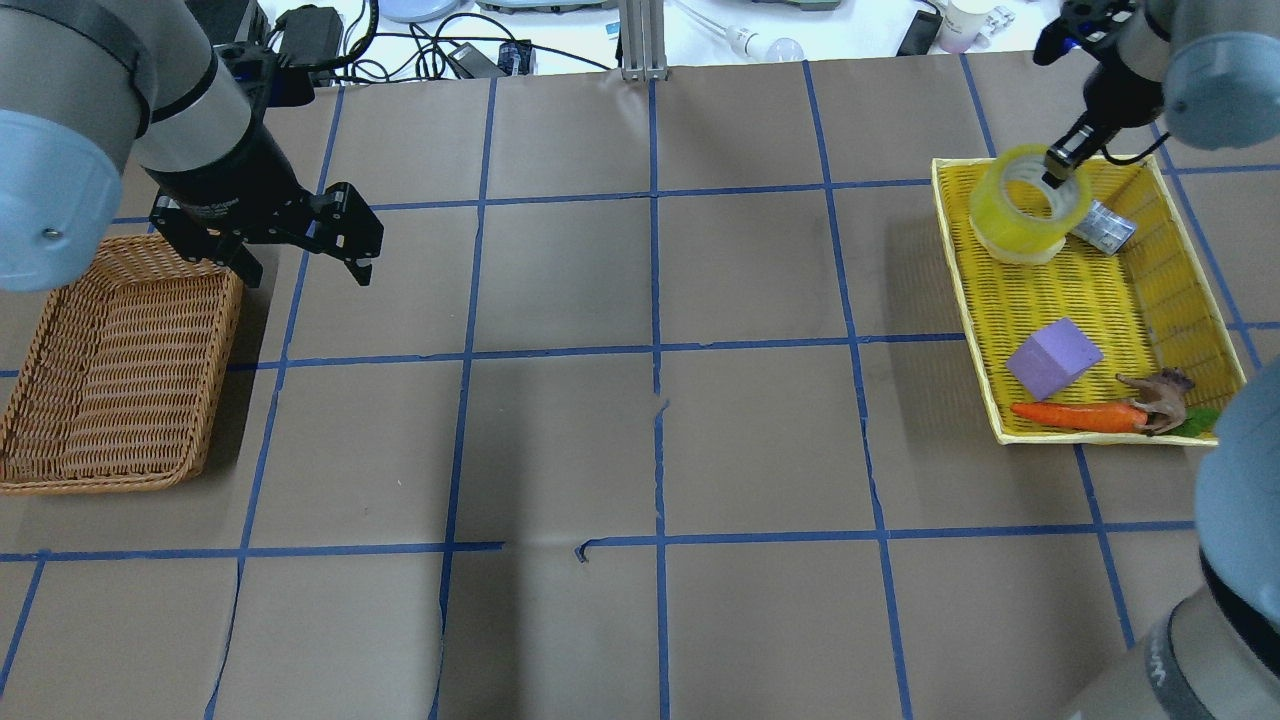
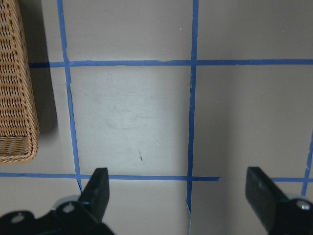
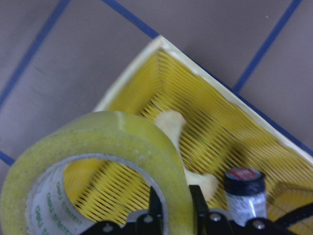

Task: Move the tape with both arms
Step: 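Carry the tape roll with the right gripper to the table center, then set the tape roll down, open the right gripper and withdraw it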

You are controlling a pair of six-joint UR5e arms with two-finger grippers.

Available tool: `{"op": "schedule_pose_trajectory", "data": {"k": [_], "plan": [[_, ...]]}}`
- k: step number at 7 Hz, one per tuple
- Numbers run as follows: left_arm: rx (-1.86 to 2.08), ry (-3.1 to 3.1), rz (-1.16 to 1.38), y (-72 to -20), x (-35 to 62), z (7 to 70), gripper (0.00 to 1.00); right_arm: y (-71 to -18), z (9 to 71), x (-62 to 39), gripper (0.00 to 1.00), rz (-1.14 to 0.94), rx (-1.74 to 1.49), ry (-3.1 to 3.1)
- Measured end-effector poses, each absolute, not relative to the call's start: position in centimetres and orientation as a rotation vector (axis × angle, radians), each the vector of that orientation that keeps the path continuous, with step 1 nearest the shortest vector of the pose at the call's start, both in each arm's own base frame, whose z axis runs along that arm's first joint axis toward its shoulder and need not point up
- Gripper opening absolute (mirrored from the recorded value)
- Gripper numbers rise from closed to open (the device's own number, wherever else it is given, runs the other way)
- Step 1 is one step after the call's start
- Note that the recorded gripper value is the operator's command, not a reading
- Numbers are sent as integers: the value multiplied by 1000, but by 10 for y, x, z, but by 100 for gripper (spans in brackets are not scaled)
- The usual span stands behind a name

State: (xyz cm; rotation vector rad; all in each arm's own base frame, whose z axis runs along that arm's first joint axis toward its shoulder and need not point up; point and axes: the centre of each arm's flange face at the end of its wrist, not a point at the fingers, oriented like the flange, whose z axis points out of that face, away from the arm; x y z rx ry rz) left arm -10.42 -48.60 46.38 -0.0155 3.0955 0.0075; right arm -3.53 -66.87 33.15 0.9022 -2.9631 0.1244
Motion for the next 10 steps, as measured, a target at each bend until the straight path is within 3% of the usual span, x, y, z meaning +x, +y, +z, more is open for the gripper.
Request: {"op": "schedule_pose_trajectory", "data": {"k": [4,8,9,10], "plan": [[-16,3096,0,-487,-104,465,100,-653,283,248,0,39,391,-3129],[-18,3096,-2,-487,-104,465,100,-645,227,335,0,-47,355,-3126],[-18,3096,-2,-487,-104,465,100,-649,223,337,41,-50,375,-3120],[-18,3095,-2,-487,-104,465,100,-652,219,337,64,-52,386,-3117]]}}
